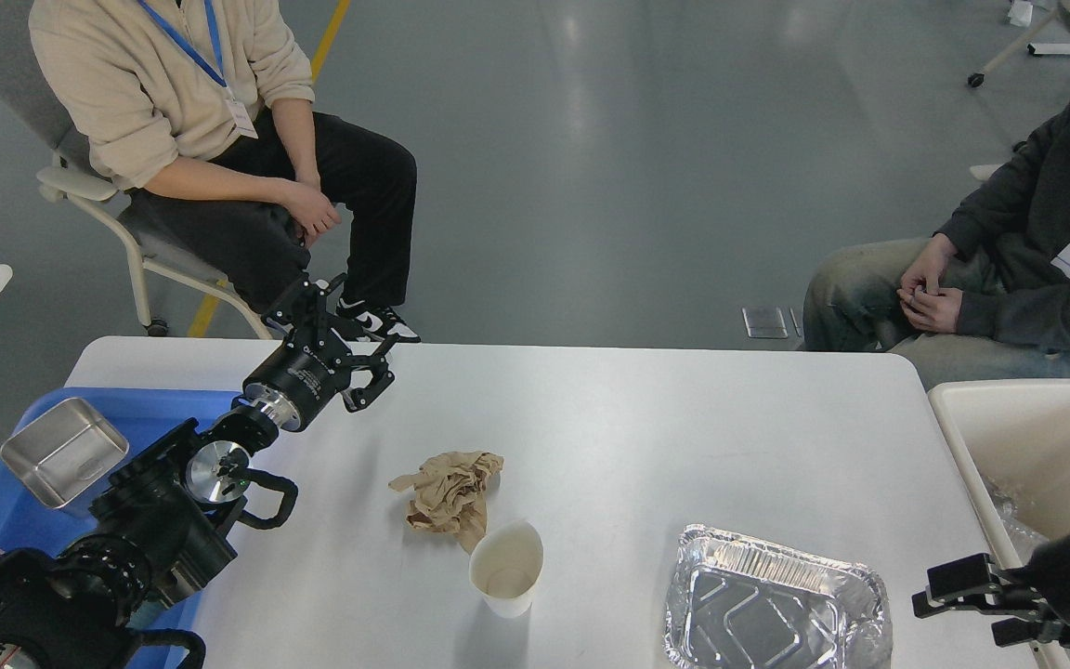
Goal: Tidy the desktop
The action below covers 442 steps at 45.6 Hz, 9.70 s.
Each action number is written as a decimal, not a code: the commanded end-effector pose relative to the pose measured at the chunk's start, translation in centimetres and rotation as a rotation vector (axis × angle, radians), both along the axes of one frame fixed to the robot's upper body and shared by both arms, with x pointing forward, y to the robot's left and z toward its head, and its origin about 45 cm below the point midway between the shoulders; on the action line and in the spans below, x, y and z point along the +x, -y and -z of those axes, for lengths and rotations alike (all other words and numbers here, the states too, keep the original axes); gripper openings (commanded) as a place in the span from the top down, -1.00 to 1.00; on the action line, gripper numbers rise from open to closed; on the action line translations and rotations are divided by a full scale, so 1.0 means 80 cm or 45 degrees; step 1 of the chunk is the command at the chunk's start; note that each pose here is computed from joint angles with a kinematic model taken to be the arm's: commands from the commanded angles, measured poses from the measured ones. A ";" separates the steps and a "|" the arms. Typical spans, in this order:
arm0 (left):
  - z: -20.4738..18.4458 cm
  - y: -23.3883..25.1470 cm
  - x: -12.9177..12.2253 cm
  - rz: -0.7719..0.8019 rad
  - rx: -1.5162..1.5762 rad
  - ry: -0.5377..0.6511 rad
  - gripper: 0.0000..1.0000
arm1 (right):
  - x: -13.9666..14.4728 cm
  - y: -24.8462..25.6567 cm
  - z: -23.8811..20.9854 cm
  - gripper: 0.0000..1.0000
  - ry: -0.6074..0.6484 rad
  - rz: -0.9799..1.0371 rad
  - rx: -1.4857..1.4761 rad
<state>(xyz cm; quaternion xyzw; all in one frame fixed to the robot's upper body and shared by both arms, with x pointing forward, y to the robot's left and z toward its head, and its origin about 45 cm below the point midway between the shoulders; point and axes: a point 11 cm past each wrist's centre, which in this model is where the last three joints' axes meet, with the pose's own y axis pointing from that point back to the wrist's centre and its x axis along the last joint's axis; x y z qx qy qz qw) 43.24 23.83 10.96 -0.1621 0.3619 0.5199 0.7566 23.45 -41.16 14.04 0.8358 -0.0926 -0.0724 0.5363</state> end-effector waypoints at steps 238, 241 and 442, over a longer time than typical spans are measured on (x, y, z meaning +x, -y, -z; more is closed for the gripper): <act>-0.136 -0.057 -0.048 0.300 0.625 0.033 -0.92 | 0.232 -0.262 -0.078 1.00 0.219 -0.087 0.450; -0.139 -0.075 -0.074 0.322 0.734 -0.022 -0.92 | 0.232 -0.262 -0.077 1.00 0.217 -0.086 0.450; -0.022 0.114 -0.112 1.563 1.875 0.059 -0.93 | 0.236 -0.282 -0.103 1.00 0.260 -0.153 0.483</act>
